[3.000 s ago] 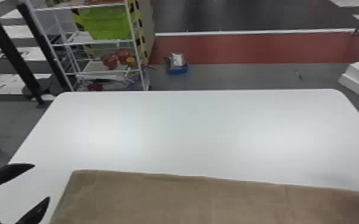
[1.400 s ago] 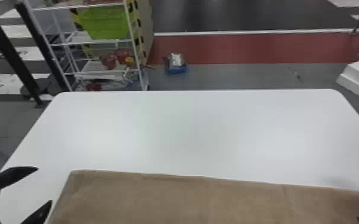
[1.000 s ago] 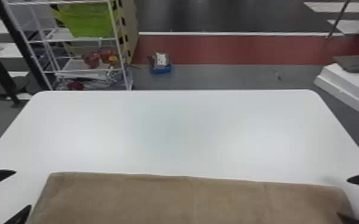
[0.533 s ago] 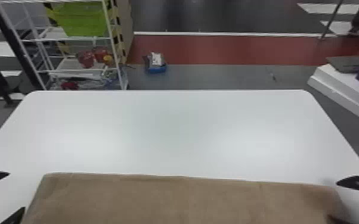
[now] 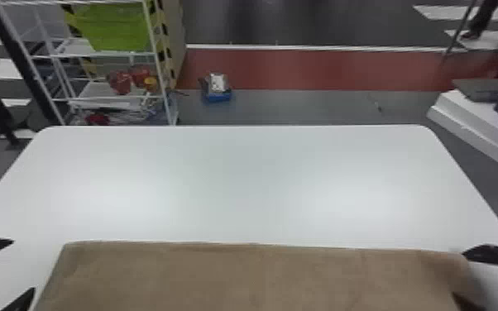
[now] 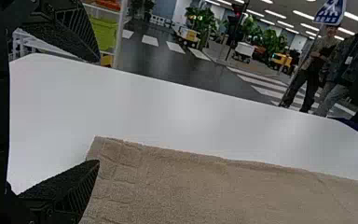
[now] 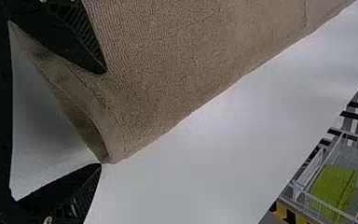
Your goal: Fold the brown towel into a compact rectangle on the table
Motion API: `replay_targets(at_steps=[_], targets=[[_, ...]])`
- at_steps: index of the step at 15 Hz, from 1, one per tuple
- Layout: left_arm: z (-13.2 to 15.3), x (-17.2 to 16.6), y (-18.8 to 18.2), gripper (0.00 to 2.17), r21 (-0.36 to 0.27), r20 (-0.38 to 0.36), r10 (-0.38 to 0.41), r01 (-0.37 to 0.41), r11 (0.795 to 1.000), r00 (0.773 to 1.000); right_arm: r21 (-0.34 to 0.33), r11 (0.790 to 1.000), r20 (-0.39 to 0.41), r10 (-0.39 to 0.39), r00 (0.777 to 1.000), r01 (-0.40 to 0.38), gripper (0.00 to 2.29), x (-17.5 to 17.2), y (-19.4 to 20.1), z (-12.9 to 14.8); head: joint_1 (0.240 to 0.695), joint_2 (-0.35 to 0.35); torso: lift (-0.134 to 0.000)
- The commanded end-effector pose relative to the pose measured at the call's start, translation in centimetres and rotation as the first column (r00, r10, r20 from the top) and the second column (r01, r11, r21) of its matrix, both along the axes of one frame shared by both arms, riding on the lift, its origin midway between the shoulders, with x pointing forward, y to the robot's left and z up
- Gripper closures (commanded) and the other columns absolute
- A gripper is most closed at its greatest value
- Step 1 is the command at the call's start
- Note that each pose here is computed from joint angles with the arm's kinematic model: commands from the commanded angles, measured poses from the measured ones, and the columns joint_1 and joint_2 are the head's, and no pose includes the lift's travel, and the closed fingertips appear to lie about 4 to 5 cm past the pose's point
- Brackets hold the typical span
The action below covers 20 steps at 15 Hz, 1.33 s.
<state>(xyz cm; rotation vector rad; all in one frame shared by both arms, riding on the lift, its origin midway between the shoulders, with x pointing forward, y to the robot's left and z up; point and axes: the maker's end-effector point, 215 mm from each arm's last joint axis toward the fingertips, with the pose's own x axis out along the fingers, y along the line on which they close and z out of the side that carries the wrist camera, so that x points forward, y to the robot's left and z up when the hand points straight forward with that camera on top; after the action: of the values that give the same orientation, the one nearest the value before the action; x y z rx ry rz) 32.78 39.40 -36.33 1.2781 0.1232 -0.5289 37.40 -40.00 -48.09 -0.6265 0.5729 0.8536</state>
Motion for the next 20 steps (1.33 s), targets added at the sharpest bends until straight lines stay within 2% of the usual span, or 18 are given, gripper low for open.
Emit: replay_targets(at_steps=[1, 3, 5, 7, 9, 12, 13, 14, 15, 16, 17, 18, 19, 20], targets=[[0.1, 0.0, -0.1, 0.12, -0.001, 0.002, -0.001, 0.001, 1.0, 1.0, 0.0, 1.0, 0.001, -0.004, 1.0, 0.004, 0.06, 0.3, 0.0, 0.2, 0.695, -0.009, -0.134], [0.5, 0.1, -0.2, 0.12, 0.009, 0.009, -0.003, 0.003, 1.0, 1.0, 0.046, 0.999, 0.046, -0.021, 0.999, 0.019, 0.06, 1.0, 0.1, 2.4, 0.695, -0.01, -0.134], [0.8, 0.2, -0.1, 0.12, 0.014, 0.013, -0.002, 0.002, 1.0, 1.0, 0.065, 0.998, 0.067, -0.03, 0.997, 0.026, 0.06, 1.1, 0.3, 3.2, 0.695, -0.009, -0.134], [1.8, 0.3, -0.2, 0.12, 0.01, 0.036, -0.005, 0.005, 1.0, 0.999, 0.113, 0.993, 0.096, -0.04, 0.995, 0.029, 0.06, 1.0, 0.5, 4.6, 0.695, -0.007, -0.134], [1.8, 0.3, -0.2, 0.13, -0.005, 0.027, 0.0, 0.0, 1.0, 1.0, 0.177, 0.983, 0.125, -0.068, 0.99, 0.045, 0.06, 1.1, 0.1, 6.2, 0.695, -0.004, -0.134], [1.7, 0.8, 0.7, 0.17, -0.124, -0.026, 0.055, -0.058, 0.991, 0.998, 0.207, 0.977, 0.147, -0.089, 0.985, 0.058, 0.06, 1.2, -0.3, 7.1, 0.695, -0.009, -0.134], [1.7, 1.0, 1.5, 0.2, -0.205, -0.056, 0.106, -0.116, 0.972, 0.993, 0.217, 0.974, 0.155, -0.097, 0.983, 0.062, 0.06, 1.3, -0.4, 7.4, 0.695, -0.008, -0.134], [1.2, 1.4, 2.4, 0.21, -0.3, -0.111, 0.166, -0.193, 0.934, 0.98, 0.221, 0.973, 0.165, -0.107, 0.98, 0.069, 0.06, 1.3, -0.8, 7.8, 0.695, -0.004, -0.134], [0.3, 1.5, 3.7, 0.21, -0.405, -0.203, 0.229, -0.295, 0.865, 0.952, 0.22, 0.973, 0.172, -0.111, 0.979, 0.071, 0.06, 1.4, -1.1, 8.0, 0.695, 0.002, -0.134], [-1.1, 1.5, 4.8, 0.21, -0.5, -0.328, 0.286, -0.422, 0.756, 0.901, 0.218, 0.973, 0.176, -0.113, 0.978, 0.073, 0.06, 1.4, -1.2, 8.1, 0.695, 0.009, -0.134], [-2.5, 0.9, 5.1, 0.21, -0.566, -0.436, 0.299, -0.516, 0.643, 0.849, 0.214, 0.974, 0.18, -0.11, 0.977, 0.07, 0.06, 1.4, -1.3, 8.2, 0.695, 0.019, -0.134], [-3.7, 0.2, 5.2, 0.21, -0.592, -0.525, 0.297, -0.593, 0.546, 0.798, 0.214, 0.974, 0.184, -0.115, 0.976, 0.074, 0.06, 1.4, -1.4, 8.2, 0.695, 0.032, -0.134], [-4.9, -0.6, 4.7, 0.21, -0.605, -0.612, 0.277, -0.664, 0.44, 0.741, 0.214, 0.974, 0.181, -0.119, 0.976, 0.079, 0.06, 1.4, -1.6, 8.0, 0.695, 0.05, -0.134], [-5.9, -1.4, 3.8, 0.21, -0.604, -0.674, 0.245, -0.711, 0.36, 0.696, 0.212, 0.974, 0.183, -0.119, 0.976, 0.08, 0.06, 1.4, -1.8, 7.9, 0.695, 0.052, -0.134]])
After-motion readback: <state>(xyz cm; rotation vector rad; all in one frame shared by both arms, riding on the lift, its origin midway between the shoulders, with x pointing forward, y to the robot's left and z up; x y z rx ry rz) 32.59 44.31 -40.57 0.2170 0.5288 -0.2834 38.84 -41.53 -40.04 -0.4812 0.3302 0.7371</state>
